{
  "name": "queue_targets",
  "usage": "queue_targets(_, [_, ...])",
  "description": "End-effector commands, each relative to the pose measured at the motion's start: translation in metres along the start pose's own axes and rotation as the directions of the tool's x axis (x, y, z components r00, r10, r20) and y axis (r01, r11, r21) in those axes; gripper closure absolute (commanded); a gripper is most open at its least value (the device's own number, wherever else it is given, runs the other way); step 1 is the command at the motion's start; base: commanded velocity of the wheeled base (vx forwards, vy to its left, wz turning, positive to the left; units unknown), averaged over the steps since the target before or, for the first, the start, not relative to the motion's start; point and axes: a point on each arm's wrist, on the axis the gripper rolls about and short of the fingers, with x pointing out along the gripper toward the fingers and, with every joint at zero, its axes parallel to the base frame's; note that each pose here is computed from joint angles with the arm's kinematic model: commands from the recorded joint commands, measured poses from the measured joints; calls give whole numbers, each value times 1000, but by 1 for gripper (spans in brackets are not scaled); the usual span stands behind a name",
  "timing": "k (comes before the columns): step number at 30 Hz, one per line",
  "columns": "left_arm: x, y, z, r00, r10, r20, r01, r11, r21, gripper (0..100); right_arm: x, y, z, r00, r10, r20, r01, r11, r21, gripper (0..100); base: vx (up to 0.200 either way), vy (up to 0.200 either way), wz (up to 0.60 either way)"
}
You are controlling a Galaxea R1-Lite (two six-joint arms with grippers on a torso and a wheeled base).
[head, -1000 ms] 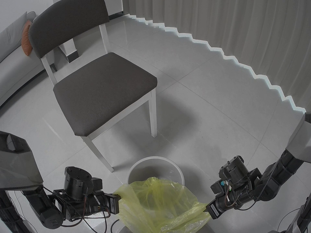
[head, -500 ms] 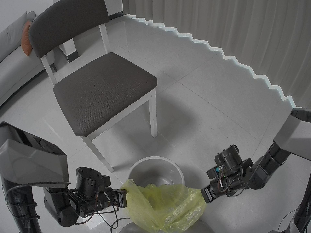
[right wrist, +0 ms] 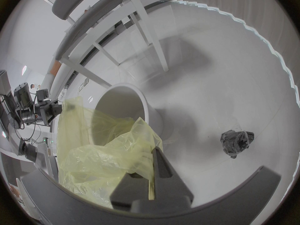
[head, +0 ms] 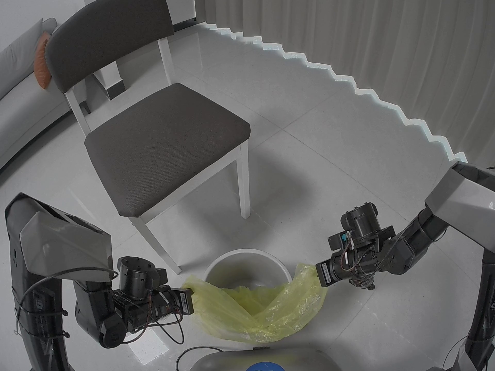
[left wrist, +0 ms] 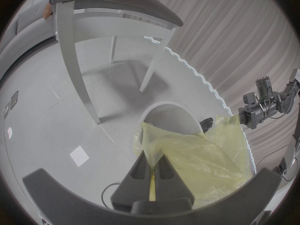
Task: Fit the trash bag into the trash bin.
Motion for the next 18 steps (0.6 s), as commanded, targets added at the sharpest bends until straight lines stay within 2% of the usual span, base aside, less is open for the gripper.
queue_targets(1, [-9, 3, -3, 1000, 14, -14, -14, 1000, -8, 100, 1, 2, -1, 1000, 1, -6, -1, 1000, -3, 100, 0, 0, 0])
queue_targets(4, [-23, 1, -8, 999, 17, -38, -17, 1000, -4, 100, 0, 5, -8, 1000, 3, -25, -3, 1000, -7, 100, 0, 0, 0])
queue_targets(9, [-33, 1, -7, 999, 25, -26, -25, 1000, 3, 100, 3, 11, -11, 999, 11, -39, -12, 1000, -19, 100, 0, 0, 0])
queue_targets(14, [-24, 5, -3, 999, 33, -10, -33, 999, 3, 100, 7, 9, -5, 1000, 11, -19, -11, 1000, -21, 100, 0, 0, 0])
queue_targets(18, [-7, 6, 1, 1000, 28, 3, -28, 1000, 3, 100, 6, -2, 5, 1000, -4, 14, 4, 1000, 0, 100, 0, 0, 0])
